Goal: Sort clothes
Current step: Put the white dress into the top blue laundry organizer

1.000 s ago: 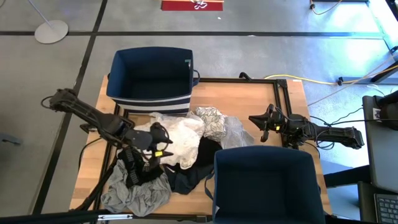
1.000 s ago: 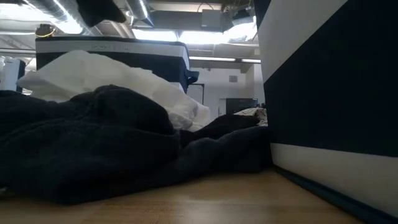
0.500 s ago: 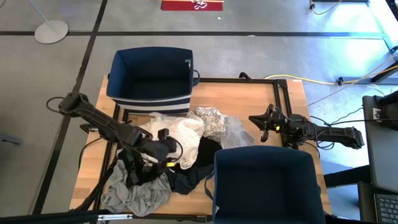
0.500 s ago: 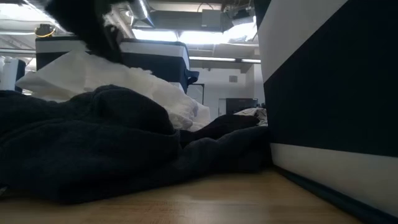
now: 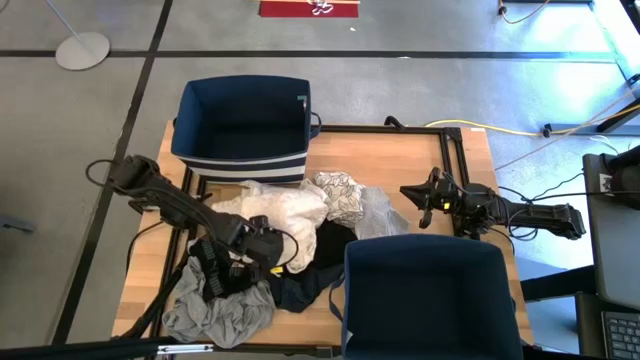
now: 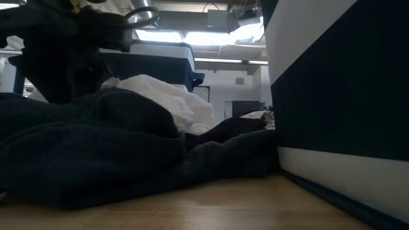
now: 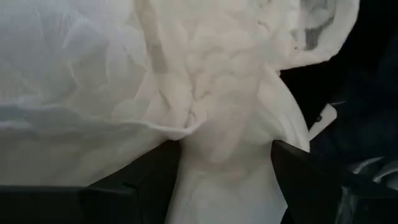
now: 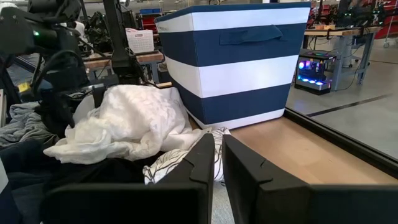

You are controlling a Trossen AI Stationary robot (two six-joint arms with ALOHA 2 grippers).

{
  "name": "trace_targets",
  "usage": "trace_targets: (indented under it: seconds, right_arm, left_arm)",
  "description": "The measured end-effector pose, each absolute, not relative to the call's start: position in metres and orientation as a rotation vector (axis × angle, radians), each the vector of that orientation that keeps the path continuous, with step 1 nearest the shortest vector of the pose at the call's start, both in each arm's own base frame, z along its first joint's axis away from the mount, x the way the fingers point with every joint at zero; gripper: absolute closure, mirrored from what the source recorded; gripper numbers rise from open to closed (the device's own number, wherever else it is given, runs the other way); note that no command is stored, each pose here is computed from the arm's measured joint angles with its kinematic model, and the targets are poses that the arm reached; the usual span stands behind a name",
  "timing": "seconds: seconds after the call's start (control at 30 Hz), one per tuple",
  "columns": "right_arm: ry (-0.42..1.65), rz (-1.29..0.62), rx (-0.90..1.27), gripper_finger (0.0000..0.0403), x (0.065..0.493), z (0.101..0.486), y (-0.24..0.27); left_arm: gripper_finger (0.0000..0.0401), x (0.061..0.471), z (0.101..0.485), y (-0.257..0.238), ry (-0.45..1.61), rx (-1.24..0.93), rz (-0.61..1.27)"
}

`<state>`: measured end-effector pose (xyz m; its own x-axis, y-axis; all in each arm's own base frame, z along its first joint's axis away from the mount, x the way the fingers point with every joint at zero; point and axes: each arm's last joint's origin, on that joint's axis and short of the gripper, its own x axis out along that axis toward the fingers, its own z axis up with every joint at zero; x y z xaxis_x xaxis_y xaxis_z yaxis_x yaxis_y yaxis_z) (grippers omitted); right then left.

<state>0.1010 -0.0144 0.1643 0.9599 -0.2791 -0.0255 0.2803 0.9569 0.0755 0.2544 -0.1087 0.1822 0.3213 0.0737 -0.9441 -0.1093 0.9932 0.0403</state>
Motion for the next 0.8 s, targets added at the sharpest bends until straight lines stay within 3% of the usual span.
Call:
trace_targets:
  seconds: [0.4, 0.8]
  right_arm:
    - [0.014, -0.284, 0.079, 0.0368, 0.101, 0.164, -0.014]
    - [0.016, -0.284, 0.079, 0.0368, 0.101, 0.164, -0.014]
  left_arm:
    - [0.0154, 0.258, 0.192, -0.119, 1.155, -0.105, -0.004]
    - [0.0154, 0.255, 0.149, -0.123, 1.194, 0.027, 0.109]
